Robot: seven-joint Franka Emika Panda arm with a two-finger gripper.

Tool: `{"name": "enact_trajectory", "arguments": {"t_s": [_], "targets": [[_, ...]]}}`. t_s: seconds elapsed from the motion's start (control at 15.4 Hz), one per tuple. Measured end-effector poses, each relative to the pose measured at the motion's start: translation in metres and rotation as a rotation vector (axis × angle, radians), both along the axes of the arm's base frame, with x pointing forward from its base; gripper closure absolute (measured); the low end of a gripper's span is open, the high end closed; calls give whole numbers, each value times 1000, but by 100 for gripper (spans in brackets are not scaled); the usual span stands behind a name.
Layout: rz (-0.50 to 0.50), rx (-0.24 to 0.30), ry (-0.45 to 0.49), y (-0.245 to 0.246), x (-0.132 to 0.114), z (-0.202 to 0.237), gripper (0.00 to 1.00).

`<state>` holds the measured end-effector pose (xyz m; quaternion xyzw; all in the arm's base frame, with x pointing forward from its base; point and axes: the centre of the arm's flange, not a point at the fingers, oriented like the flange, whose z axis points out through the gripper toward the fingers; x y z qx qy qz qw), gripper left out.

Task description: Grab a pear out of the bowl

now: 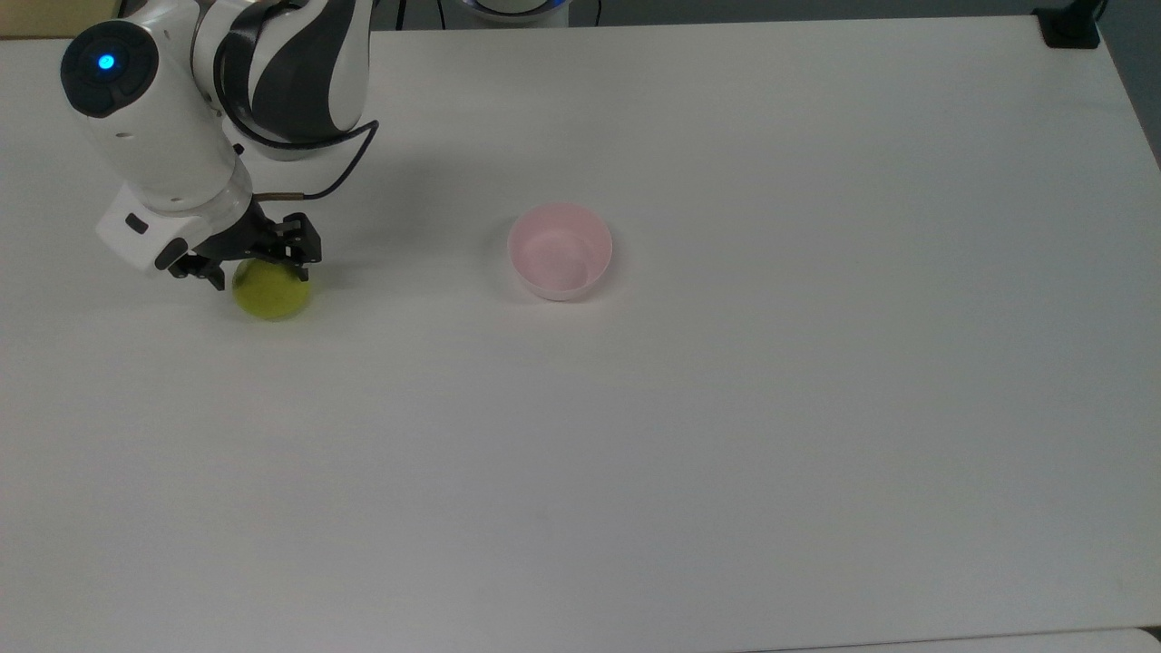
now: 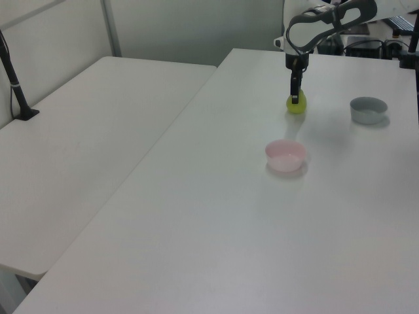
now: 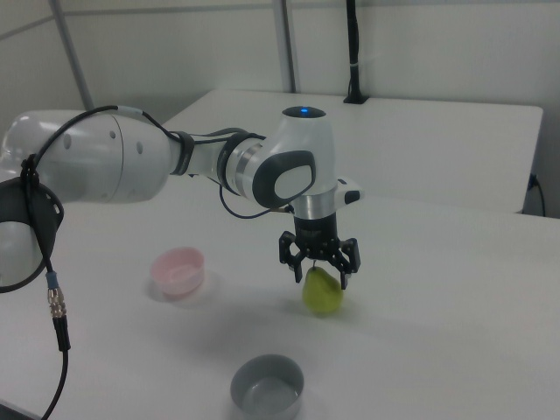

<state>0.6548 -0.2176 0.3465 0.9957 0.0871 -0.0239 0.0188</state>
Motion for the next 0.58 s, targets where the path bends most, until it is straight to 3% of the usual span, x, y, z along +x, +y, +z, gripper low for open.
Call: {"name": "enact_trajectory", "arguments": {"t_s": [0.32,0.58], "targets": [[-17,-3,-14,0,1,8,0],[-12,9,-27,9,-6,54,0]]}}
